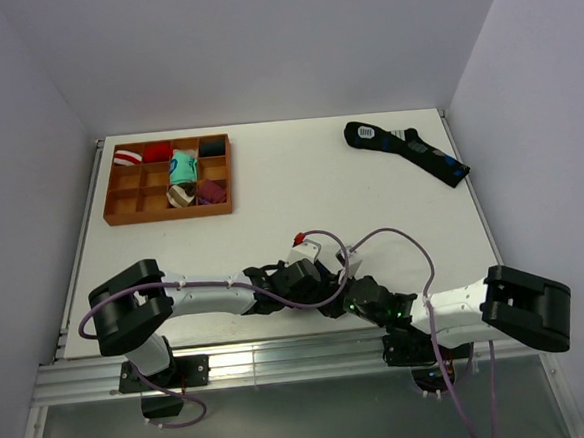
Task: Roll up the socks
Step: Roll the sock at the center of the board.
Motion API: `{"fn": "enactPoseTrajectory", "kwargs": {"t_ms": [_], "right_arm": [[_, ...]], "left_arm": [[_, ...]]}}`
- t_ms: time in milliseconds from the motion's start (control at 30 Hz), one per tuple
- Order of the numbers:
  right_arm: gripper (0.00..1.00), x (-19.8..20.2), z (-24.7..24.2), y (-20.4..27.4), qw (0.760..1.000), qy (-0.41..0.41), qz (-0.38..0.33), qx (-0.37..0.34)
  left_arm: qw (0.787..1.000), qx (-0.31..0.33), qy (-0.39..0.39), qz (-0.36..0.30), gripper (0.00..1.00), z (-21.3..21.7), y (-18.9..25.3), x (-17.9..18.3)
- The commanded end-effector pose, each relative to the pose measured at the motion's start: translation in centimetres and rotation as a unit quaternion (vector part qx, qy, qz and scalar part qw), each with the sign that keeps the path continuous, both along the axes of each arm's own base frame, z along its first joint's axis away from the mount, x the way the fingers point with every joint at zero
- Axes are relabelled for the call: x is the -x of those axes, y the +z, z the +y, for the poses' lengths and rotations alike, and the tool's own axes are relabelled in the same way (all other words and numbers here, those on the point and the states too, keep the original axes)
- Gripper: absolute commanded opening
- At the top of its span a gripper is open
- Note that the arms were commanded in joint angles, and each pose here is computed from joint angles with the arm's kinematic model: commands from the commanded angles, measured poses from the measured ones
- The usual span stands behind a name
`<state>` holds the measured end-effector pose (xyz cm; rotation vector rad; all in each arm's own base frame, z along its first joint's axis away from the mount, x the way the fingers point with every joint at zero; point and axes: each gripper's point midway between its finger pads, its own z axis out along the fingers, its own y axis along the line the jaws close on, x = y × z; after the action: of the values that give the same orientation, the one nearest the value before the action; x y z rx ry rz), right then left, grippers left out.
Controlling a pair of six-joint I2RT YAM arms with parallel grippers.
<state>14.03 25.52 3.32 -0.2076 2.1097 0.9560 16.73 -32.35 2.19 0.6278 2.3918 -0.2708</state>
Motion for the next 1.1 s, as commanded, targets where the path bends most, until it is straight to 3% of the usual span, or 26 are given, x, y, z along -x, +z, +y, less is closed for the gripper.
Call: {"fn": "enactPoseTrajectory", "kwargs": {"t_ms": [0,200,433,1067], "right_arm": [[0.26,-0.7,0.3,0.3,1.0,-0.01,-0.024,0.004],[0.25,-0.2,0.1,-0.6,0.999,-0.011,-0.023,0.022],[0.39,-0.1,0.1,0.0,0.998,-0.016,-0.05,0.04],[0.41,0.1,2.1,1.8,0.98,0.003,-0.133,0.148]], "left_arm": [[1.0,-0.007,-0.015,0.011,0.05,-0.2,-0.3,0.6],[1.0,-0.01,-0.016,0.012,0.05,-0.4,-0.3,0.6],[1.0,-0.007,-0.019,0.013,0.05,-0.5,-0.1,0.6],[0.999,0.003,-0.032,0.024,0.05,0.1,0.2,0.6]]}}
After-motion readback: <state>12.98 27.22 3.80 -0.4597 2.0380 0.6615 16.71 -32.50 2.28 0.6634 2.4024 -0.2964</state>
